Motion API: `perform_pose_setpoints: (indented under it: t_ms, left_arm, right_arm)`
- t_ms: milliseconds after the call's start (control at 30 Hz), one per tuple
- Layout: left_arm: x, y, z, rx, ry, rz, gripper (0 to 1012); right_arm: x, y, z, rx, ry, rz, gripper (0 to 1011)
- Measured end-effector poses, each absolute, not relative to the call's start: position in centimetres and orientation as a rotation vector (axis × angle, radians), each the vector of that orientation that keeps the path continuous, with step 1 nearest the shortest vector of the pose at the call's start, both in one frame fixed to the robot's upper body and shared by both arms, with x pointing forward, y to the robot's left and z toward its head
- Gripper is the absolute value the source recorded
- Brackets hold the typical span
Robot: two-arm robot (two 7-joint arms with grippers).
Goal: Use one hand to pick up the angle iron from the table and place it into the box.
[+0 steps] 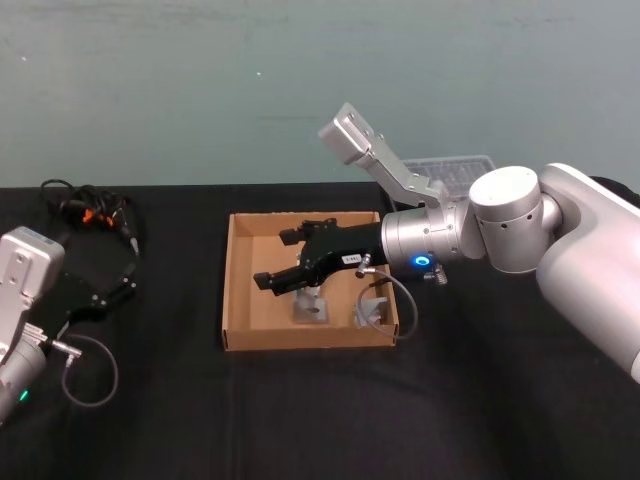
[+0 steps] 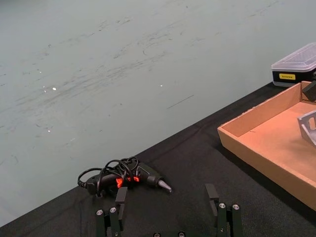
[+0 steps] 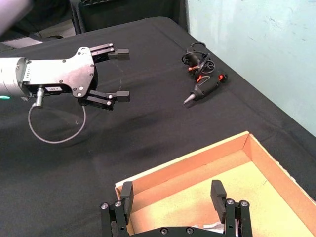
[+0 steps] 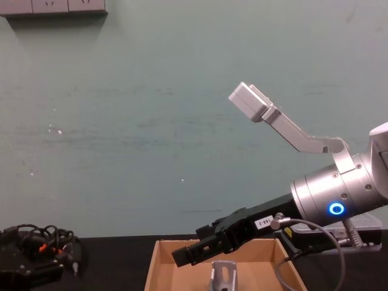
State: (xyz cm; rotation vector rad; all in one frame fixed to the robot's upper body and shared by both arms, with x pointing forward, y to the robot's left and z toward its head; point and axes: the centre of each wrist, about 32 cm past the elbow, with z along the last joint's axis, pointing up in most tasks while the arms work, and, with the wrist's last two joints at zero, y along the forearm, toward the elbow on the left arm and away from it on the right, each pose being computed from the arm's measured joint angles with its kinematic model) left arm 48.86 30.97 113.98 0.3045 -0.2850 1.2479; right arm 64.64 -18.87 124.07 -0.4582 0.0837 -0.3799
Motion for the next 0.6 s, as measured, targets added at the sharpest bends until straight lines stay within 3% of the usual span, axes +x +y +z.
perform_pose_setpoints:
  t_ms: [300,600]
  left_arm:
    - [48.9,31.0,114.0,0.304,-0.285,1.248,1000]
    - [48.9,31.0,114.0,0.304,-0.285,1.248,1000]
  right_arm:
    - [64.2,-19.3,124.0,-0.424,0.059,-0.378,1000]
    - [61.8,-21.4,123.5,-0.298,0.008,-0.381,1000]
